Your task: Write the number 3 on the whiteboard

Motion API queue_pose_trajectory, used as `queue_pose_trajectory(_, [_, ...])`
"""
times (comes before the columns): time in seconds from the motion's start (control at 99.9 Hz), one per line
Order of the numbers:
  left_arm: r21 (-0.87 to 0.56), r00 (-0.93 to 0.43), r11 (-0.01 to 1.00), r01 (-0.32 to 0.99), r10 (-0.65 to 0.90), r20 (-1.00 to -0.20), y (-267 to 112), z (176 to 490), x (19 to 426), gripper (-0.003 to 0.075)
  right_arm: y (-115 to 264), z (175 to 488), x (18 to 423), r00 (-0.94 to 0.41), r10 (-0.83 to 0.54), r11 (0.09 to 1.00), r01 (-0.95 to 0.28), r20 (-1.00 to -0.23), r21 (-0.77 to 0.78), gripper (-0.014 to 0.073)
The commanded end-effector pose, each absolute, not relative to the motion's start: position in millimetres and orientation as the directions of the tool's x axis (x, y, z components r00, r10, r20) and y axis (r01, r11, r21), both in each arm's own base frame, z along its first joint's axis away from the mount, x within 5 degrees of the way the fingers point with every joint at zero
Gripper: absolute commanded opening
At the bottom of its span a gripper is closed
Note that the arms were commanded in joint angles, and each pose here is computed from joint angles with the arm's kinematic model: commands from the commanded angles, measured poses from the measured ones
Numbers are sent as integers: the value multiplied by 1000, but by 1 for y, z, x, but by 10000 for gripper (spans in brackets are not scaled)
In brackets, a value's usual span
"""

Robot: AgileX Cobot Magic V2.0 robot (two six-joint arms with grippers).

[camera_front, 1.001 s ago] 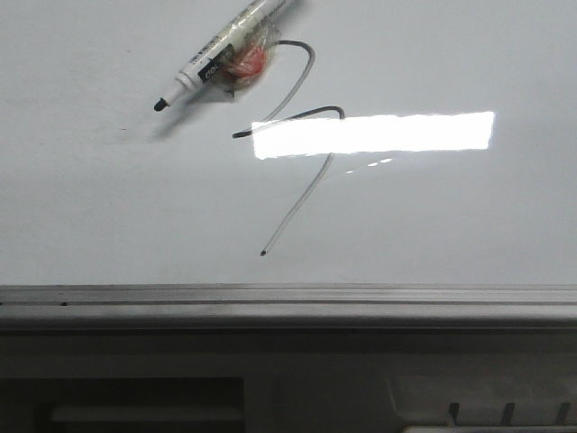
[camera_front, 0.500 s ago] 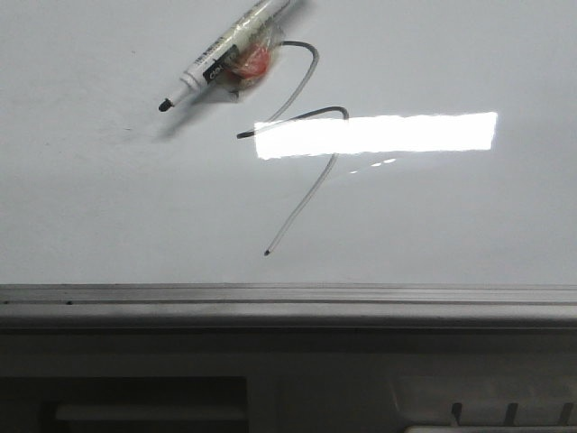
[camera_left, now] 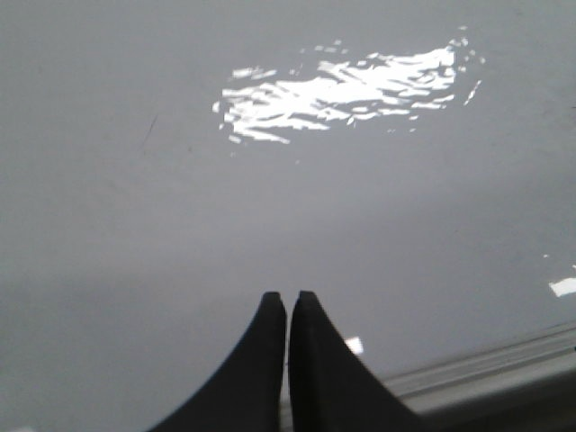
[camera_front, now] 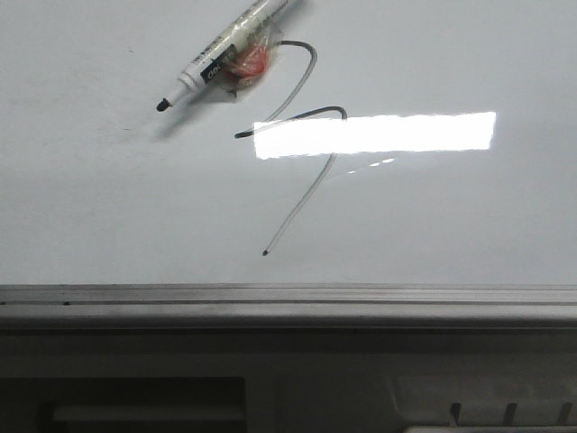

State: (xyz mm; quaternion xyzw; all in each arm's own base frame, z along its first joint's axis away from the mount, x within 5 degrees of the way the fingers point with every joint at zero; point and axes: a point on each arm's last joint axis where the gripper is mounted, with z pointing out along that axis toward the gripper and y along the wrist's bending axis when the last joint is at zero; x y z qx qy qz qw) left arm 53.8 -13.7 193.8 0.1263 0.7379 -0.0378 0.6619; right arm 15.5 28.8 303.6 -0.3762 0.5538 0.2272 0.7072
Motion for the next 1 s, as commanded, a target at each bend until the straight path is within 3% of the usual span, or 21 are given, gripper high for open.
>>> queue_pose_trajectory(0.0, [35,-120,977,212,62,-991,-13,190,54,-21,26,318,16,332,-36,654,-705,-942,-273,-49])
queue_pose_trajectory(0.991, [32,-155,975,221,68,-986,-13,186,52,-21,26,318,16,332,-36,654,-705,-942,-273,-49])
